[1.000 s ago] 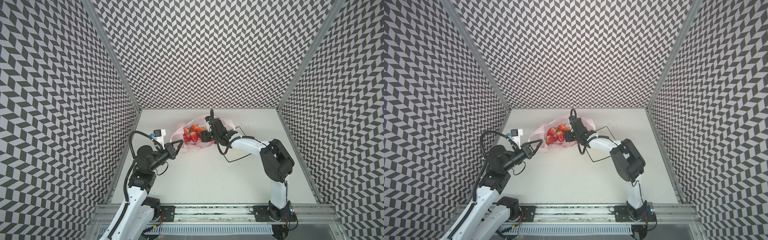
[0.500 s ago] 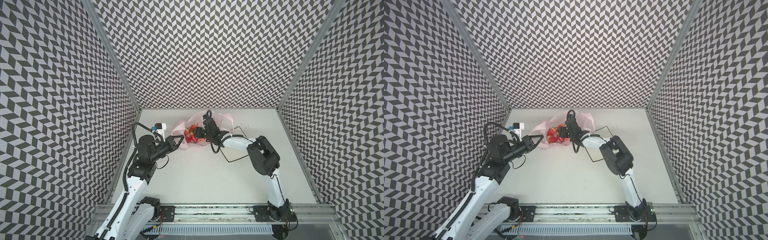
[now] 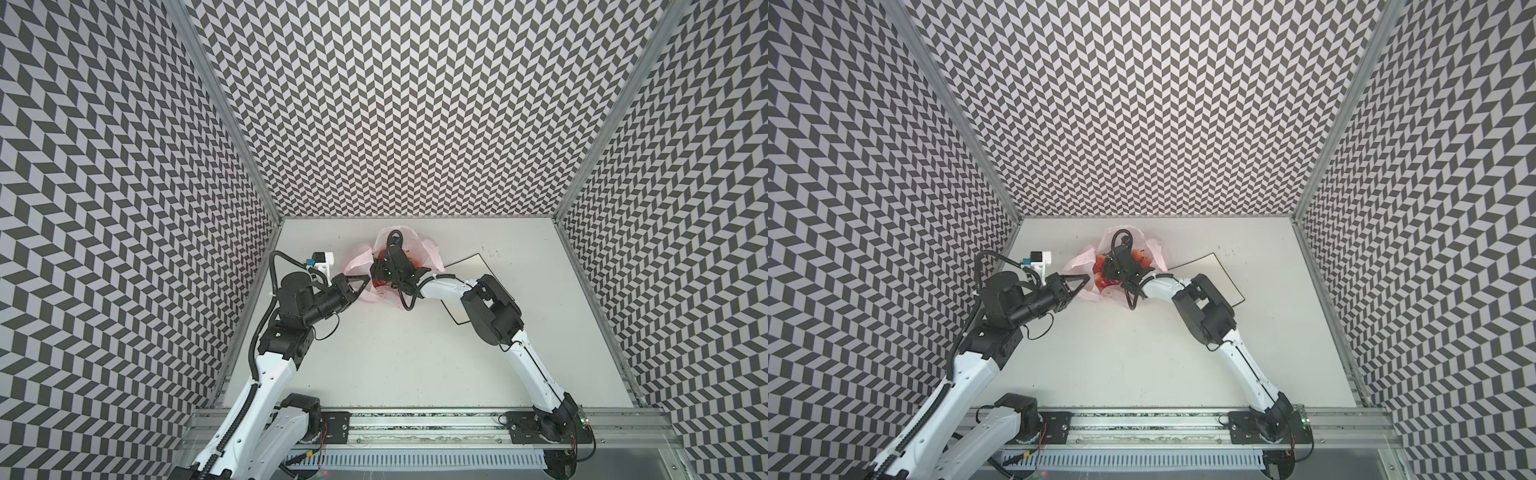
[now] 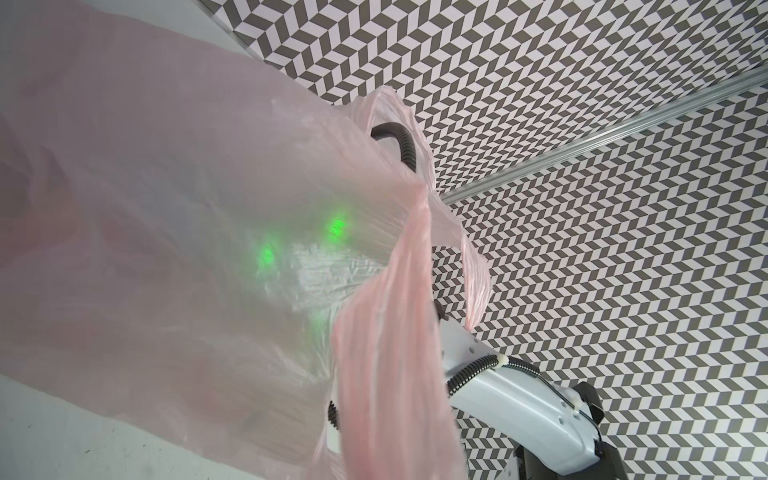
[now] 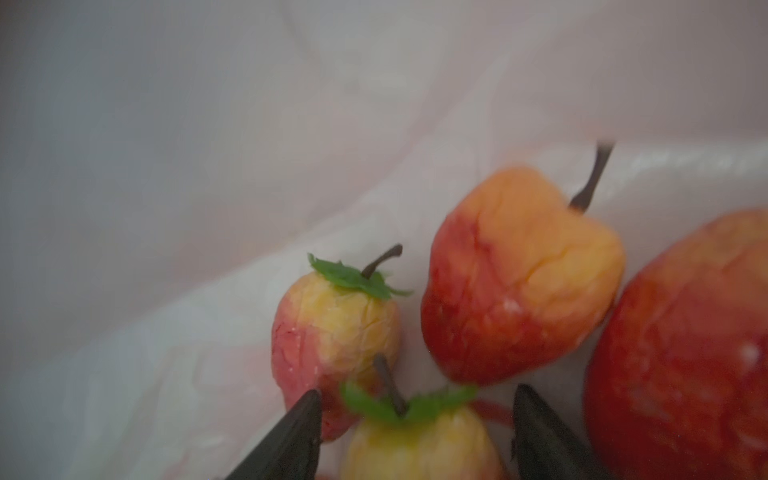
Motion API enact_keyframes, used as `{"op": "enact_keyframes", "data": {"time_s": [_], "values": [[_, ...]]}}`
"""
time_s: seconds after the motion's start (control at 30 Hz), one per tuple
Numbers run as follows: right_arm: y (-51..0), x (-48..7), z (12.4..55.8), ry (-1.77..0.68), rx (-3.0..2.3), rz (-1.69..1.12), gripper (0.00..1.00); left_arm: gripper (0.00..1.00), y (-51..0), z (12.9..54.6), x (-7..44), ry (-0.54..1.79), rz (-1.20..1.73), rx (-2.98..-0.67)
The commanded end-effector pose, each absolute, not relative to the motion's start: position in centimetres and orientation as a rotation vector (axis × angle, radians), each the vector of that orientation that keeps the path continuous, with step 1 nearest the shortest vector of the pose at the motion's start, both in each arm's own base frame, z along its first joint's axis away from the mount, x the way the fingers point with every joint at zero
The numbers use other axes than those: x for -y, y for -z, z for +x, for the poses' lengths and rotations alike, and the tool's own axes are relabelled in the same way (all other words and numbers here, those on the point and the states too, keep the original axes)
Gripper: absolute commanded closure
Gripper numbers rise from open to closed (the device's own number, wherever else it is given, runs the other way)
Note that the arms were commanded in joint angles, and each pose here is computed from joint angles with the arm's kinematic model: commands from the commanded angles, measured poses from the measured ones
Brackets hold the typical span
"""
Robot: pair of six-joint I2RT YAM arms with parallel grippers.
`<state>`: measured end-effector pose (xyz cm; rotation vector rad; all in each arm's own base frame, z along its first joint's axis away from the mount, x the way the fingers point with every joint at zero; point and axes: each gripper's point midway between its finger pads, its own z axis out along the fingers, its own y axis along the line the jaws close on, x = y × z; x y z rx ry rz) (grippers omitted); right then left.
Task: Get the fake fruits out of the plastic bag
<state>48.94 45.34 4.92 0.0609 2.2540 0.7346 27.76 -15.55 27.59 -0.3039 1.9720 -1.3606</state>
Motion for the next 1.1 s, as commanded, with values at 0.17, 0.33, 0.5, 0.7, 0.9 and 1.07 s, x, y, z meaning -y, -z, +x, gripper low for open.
{"op": "enact_keyframes", "data": {"time_s": [0.17,0.33,0.5,0.7,0.9,1.07], "values": [[-0.5,-43.5,48.0,-0.435,-2.305,0.036,0.38,1.0,-28.2,27.5,15.7,1.378,-0.293,-1.952],[-1.1,-43.8,48.1,-0.415,-2.285,-0.018,0.52,1.0,-28.1,27.7,15.8,1.378,-0.291,-1.959],[-4.5,-44.7,48.0,-0.451,-2.215,-0.085,0.64,1.0,-27.7,28.0,15.7,1.367,-0.308,-1.964],[-9.3,-46.1,46.3,-0.573,-2.134,-0.191,0.69,1.0,-27.5,28.2,15.5,1.358,-0.324,-1.959],[-12.8,-46.8,43.5,-0.738,-2.101,-0.293,0.7,1.0,-27.4,28.3,15.3,1.353,-0.339,-1.939],[-14.3,-46.8,40.4,-0.832,-2.097,-0.454,0.71,1.0,-27.2,28.4,14.9,1.324,-0.349,-1.93]]}}
